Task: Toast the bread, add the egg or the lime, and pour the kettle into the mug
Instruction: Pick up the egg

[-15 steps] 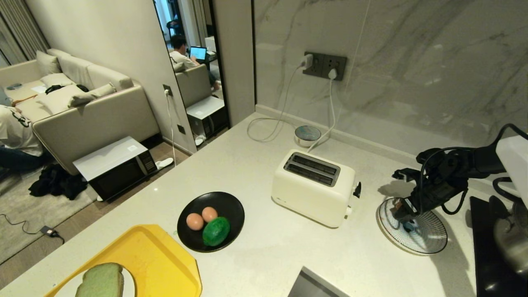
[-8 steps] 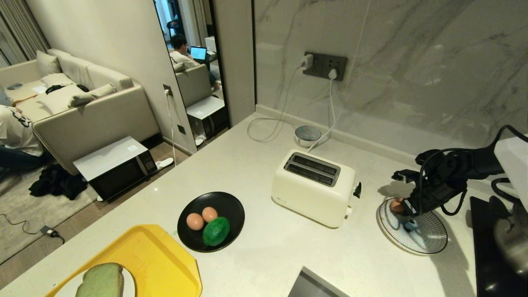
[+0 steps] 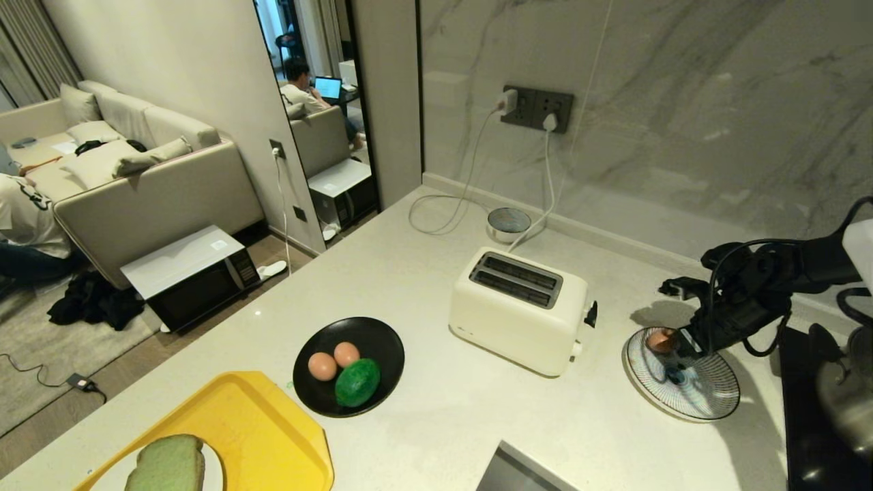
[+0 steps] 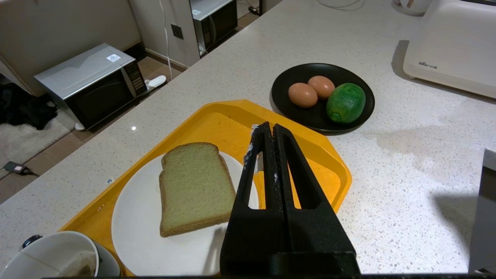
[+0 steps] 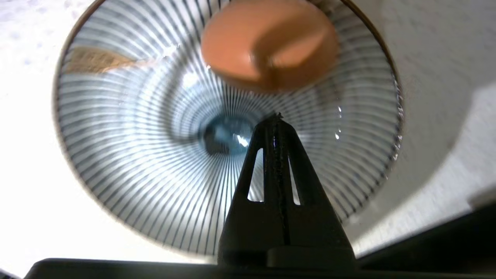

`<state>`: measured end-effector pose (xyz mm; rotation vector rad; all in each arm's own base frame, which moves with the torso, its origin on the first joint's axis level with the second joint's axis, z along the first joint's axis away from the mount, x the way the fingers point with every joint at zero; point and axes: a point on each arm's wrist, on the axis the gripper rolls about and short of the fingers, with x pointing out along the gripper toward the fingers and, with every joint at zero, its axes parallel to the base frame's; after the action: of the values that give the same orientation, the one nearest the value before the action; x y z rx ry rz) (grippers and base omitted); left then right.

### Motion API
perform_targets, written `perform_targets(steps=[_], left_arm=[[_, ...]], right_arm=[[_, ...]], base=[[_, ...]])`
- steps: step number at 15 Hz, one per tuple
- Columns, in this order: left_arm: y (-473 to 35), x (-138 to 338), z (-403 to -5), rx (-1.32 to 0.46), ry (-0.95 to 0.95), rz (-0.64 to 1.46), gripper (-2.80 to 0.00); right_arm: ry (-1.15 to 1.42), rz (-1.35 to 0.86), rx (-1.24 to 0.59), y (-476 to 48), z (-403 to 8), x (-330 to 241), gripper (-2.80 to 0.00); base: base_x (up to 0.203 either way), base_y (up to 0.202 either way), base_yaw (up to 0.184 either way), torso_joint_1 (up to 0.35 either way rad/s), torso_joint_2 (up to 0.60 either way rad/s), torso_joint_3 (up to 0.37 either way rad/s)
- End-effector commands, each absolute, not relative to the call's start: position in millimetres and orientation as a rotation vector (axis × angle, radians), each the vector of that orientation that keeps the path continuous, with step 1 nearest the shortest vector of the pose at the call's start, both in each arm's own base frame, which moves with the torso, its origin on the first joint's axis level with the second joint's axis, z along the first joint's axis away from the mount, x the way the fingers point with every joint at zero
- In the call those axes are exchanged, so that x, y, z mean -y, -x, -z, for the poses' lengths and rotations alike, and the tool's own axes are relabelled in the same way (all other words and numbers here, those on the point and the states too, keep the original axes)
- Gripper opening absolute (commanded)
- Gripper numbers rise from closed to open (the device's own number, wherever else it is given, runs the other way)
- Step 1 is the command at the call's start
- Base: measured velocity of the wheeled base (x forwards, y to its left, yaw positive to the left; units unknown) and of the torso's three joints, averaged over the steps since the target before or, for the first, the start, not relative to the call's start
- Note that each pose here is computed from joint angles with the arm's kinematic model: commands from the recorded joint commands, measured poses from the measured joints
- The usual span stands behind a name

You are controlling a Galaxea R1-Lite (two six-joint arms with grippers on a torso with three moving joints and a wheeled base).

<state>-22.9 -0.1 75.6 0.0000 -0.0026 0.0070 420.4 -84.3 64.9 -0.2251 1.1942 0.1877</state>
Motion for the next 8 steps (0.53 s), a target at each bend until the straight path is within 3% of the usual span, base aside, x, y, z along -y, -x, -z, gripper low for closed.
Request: perform_targets(steps=[1,8], left_arm=[[22.9,0.1,-75.6,0.003,0.001,-0.008,-2.80],[22.9,0.1,-75.6,0.003,0.000,-0.008,-2.80]], right_arm=[[0.220,-0.185,-1.141,-410.7,-90.4,87.0,-2.80],[0.241,-0.242,-1.092,-434.3,-77.4,90.7,-2.80]], base=[[0.000,0.000,0.000,0.000,0.00,0.000],[0.000,0.000,0.000,0.000,0.00,0.000]])
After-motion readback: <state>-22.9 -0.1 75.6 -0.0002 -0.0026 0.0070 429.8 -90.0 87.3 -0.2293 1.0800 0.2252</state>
